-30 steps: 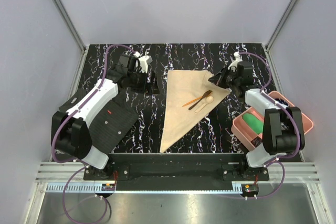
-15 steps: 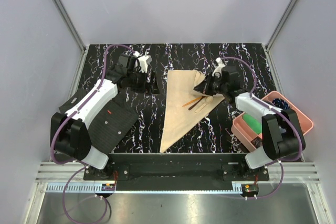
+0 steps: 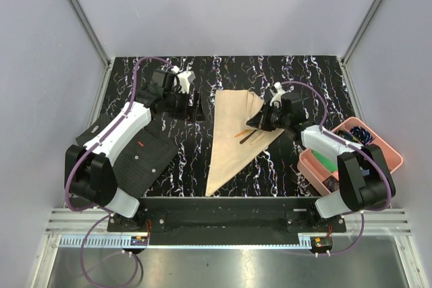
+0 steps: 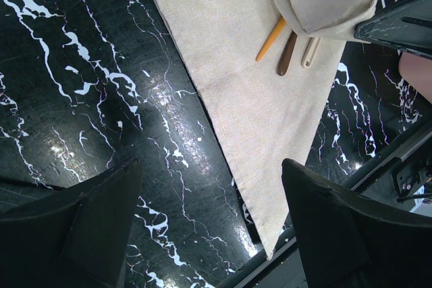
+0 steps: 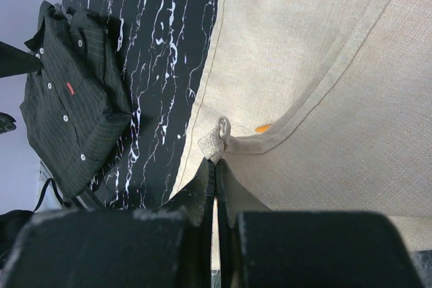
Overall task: Fold the napkin, place the utensils inside, and roll it up
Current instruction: Fold the napkin
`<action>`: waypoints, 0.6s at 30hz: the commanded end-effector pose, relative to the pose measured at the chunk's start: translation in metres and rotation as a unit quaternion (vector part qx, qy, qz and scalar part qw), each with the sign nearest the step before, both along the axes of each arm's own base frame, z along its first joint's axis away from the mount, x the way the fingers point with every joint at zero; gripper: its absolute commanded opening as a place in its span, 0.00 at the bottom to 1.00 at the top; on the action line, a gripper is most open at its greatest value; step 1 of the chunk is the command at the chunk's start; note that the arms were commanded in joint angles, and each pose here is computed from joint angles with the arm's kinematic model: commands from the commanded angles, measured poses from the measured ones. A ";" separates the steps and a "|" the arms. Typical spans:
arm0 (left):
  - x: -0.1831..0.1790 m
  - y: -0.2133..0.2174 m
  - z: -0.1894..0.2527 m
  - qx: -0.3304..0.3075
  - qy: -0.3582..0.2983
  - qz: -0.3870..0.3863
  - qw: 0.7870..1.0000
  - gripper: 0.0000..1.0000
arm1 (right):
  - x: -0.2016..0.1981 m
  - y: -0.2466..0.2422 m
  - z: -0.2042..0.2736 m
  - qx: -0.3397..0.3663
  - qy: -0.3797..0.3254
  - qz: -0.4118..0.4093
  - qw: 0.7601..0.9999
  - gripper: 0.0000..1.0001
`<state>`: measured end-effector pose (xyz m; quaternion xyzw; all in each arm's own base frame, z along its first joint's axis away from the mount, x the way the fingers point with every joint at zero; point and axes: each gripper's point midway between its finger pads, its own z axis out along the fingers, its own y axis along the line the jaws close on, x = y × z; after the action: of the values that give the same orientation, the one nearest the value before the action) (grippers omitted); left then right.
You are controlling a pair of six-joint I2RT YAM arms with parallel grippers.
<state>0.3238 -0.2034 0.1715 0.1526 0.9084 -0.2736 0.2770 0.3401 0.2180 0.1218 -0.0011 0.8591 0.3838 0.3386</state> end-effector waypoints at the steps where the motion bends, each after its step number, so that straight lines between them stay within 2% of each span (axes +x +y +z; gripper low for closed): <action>1: -0.001 -0.003 0.018 -0.018 -0.026 -0.011 0.999 0.87 | -0.006 0.005 0.001 0.003 -0.001 0.001 1.000 0.00; 7: -0.002 -0.004 0.017 -0.018 -0.026 -0.013 0.999 0.87 | -0.009 0.004 -0.015 -0.008 0.014 0.000 1.000 0.04; 10: -0.002 -0.003 0.016 -0.018 -0.025 -0.013 0.999 0.87 | -0.013 0.004 -0.017 -0.011 0.014 0.004 1.000 0.17; 12: -0.002 -0.003 0.016 -0.016 -0.026 -0.012 0.999 0.88 | -0.016 0.002 -0.017 -0.015 0.015 0.007 1.000 0.33; 14: -0.002 -0.003 0.017 -0.016 -0.027 -0.011 0.999 0.88 | -0.019 0.001 -0.011 -0.019 0.006 0.010 1.000 0.43; 15: -0.001 -0.002 0.017 -0.013 -0.029 -0.010 0.999 0.88 | -0.023 0.000 -0.011 -0.024 0.009 0.014 1.000 0.52; 18: 0.000 -0.001 0.016 -0.011 -0.029 -0.009 0.999 0.88 | -0.030 -0.003 0.001 -0.032 -0.004 0.024 0.999 0.63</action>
<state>0.3234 -0.2038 0.1716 0.1531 0.9080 -0.2749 0.2765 0.3192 0.2161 0.0994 -0.0020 0.8771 0.3675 0.3093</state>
